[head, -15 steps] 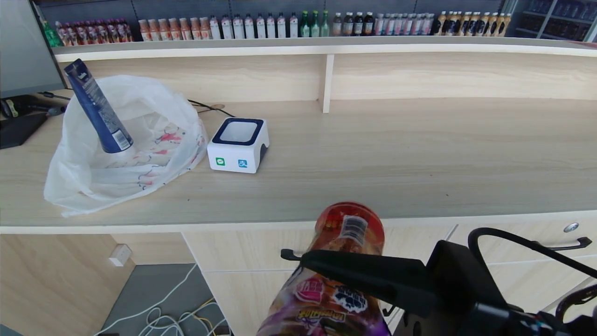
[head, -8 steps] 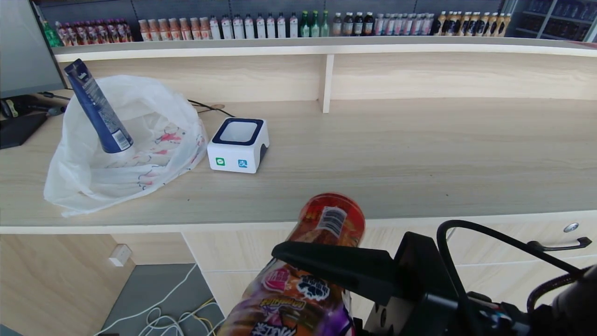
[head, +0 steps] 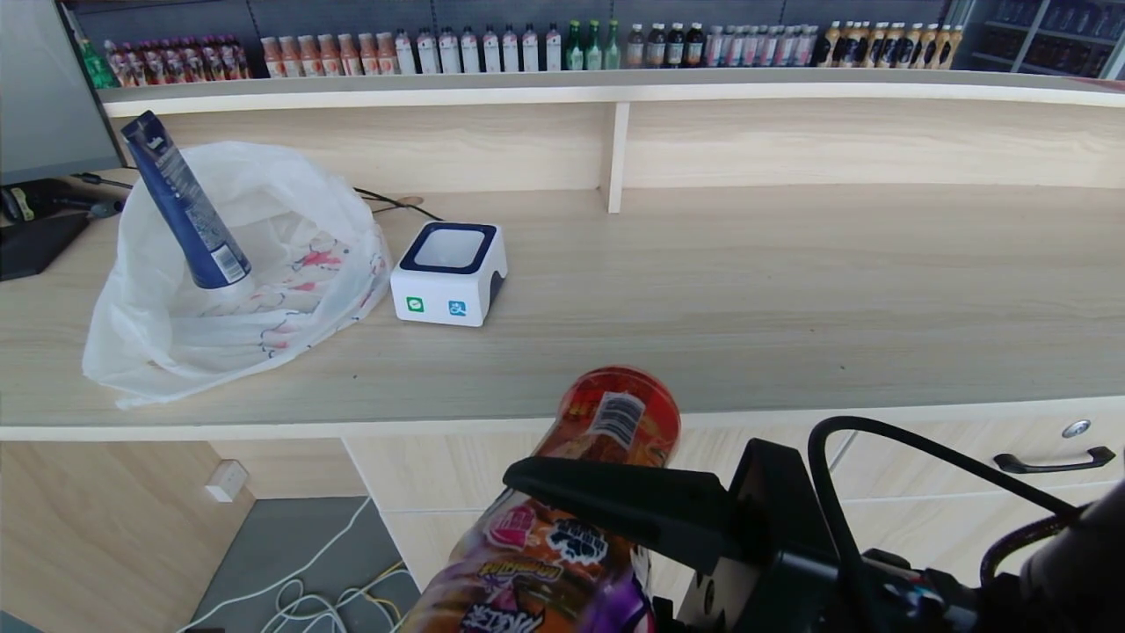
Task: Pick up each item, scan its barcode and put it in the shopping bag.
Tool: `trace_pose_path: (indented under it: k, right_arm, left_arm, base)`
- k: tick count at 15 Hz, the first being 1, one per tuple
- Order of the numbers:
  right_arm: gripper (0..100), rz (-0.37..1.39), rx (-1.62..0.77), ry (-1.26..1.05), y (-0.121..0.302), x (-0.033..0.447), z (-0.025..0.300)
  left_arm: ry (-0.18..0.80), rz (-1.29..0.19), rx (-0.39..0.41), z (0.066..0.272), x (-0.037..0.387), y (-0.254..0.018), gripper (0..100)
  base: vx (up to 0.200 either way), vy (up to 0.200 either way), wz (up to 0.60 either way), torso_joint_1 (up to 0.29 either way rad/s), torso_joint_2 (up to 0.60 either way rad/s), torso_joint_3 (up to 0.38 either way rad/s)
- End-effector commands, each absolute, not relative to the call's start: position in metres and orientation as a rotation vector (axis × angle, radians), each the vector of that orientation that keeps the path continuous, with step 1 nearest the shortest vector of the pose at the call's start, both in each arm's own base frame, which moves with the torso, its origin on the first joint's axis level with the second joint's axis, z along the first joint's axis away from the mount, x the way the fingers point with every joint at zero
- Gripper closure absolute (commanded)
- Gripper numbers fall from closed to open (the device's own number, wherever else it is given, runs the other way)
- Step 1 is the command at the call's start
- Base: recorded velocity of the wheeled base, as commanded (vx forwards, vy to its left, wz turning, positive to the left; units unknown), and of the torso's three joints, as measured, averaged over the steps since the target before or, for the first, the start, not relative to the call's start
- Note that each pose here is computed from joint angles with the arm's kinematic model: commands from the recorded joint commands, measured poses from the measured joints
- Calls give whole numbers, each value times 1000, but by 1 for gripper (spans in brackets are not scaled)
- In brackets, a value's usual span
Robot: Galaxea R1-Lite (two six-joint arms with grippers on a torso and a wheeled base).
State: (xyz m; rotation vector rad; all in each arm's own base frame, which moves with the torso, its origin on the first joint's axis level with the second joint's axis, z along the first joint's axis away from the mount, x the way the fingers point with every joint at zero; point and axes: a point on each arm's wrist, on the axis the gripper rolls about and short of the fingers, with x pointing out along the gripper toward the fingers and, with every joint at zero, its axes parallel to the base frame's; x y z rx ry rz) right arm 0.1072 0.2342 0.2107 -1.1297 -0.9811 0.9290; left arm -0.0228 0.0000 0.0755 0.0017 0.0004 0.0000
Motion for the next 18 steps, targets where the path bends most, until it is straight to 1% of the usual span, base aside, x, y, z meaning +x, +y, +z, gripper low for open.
trace_pose_path:
  k: [1, 8, 11, 15, 18]
  right_arm:
    - [100, 931, -1131, -981, 234, 107, 210]
    - [100, 934, -1123, -974, 234, 107, 209]
    - [100, 934, -1064, -965, 234, 107, 205]
    - [100, 885, -963, -950, 234, 107, 195]
    - [100, 933, -897, -915, 241, 105, 192]
  left_arm:
    - [0, 0, 2, 75, -23, 0, 100]
    - [0, 0, 2, 75, -23, 0, 100]
    - [0, 0, 2, 75, -23, 0, 100]
    - [0, 0, 2, 75, -23, 0, 100]
    - [0, 0, 2, 75, -23, 0, 100]
  base:
    - [0, 0, 0, 0, 0, 0]
    - [0, 0, 0, 0, 0, 0]
    - [0, 0, 0, 0, 0, 0]
    - [0, 0, 0, 0, 0, 0]
    - [0, 0, 0, 0, 0, 0]
